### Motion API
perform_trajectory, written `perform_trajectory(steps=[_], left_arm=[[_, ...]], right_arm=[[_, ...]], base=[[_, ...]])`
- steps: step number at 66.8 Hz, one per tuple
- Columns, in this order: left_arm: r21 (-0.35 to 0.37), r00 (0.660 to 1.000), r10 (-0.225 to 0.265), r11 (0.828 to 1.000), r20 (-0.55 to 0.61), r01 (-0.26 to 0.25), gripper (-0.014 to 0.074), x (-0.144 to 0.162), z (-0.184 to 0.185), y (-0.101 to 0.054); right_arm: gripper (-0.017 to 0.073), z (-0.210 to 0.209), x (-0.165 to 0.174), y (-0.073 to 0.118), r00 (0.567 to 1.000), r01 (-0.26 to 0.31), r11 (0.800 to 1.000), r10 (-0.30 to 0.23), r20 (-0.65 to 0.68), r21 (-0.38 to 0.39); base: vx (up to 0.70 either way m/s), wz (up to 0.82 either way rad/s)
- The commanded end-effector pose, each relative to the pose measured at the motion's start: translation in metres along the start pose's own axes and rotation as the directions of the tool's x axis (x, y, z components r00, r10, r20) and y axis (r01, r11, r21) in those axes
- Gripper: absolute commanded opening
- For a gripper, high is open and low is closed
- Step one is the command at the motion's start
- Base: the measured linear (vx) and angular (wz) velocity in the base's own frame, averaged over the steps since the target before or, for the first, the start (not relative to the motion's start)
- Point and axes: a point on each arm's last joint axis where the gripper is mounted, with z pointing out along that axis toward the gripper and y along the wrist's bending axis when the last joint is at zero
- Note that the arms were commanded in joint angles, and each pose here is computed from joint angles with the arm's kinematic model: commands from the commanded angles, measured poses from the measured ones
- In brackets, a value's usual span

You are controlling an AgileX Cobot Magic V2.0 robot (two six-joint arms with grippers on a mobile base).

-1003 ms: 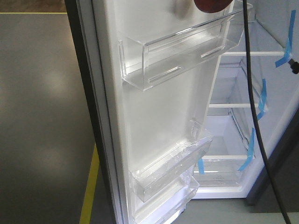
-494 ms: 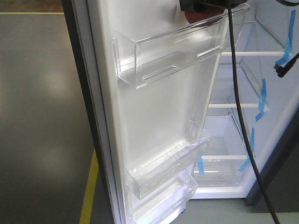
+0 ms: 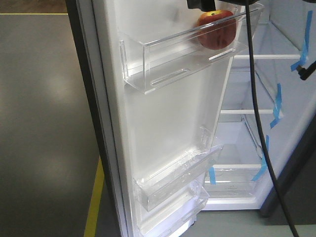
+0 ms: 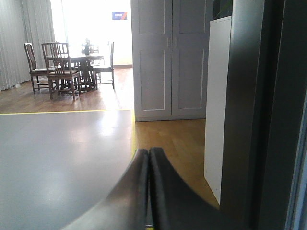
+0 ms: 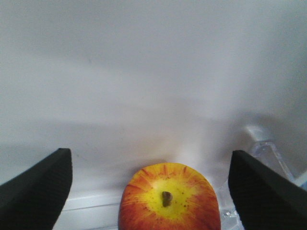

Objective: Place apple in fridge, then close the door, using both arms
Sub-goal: 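Lower the apple into the top door bin and open the right gripper, then withdraw the open right gripper up and away from the door bin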

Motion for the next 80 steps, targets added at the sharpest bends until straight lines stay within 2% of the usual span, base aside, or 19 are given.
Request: perform_trajectory(steps=[1, 8, 17, 49, 72, 80], left_arm=[[-0.001, 0.994, -0.009, 1.000, 0.111, 0.009, -0.0006, -0.014, -0.002, 0.000], [-0.001, 0.994, -0.009, 1.000, 0.111, 0.009, -0.0006, -0.014, -0.002, 0.000], [-0.001, 0.994, -0.009, 1.000, 0.111, 0.009, -0.0006, -0.014, -0.002, 0.000], [-0.001, 0.994, -0.009, 1.000, 0.111, 0.009, -0.0006, -0.014, -0.002, 0.000], [-0.001, 0.994, -0.009, 1.000, 0.111, 0.009, -0.0006, -0.014, -0.002, 0.000], [-0.001, 0.994, -0.009, 1.000, 0.111, 0.009, -0.0006, -0.014, -0.002, 0.000]], right_arm=[[0.0618, -0.050, -0.022, 0.003, 0.987, 0.006, 1.000, -0.009, 0.160, 0.022], [0.0592, -0.068, -0.015, 0.007, 0.984, -0.010, 1.000, 0.008, 0.180, 0.008], [0.0576, -0.080, 0.009, 0.013, 0.983, -0.026, 1.000, 0.028, 0.181, -0.017], [0.0576, -0.129, 0.137, 0.033, 0.995, -0.062, 0.998, 0.064, 0.083, -0.016], [0.0576, -0.181, 0.220, 0.058, 0.993, -0.114, 0.987, 0.115, 0.000, -0.109], [0.0576, -0.201, 0.243, 0.067, 0.993, -0.118, 0.981, 0.117, -0.018, -0.152]], base=[[0.00, 0.00], [0.00, 0.00], [0.00, 0.00], [0.00, 0.00], [0.00, 0.00], [0.00, 0.00]])
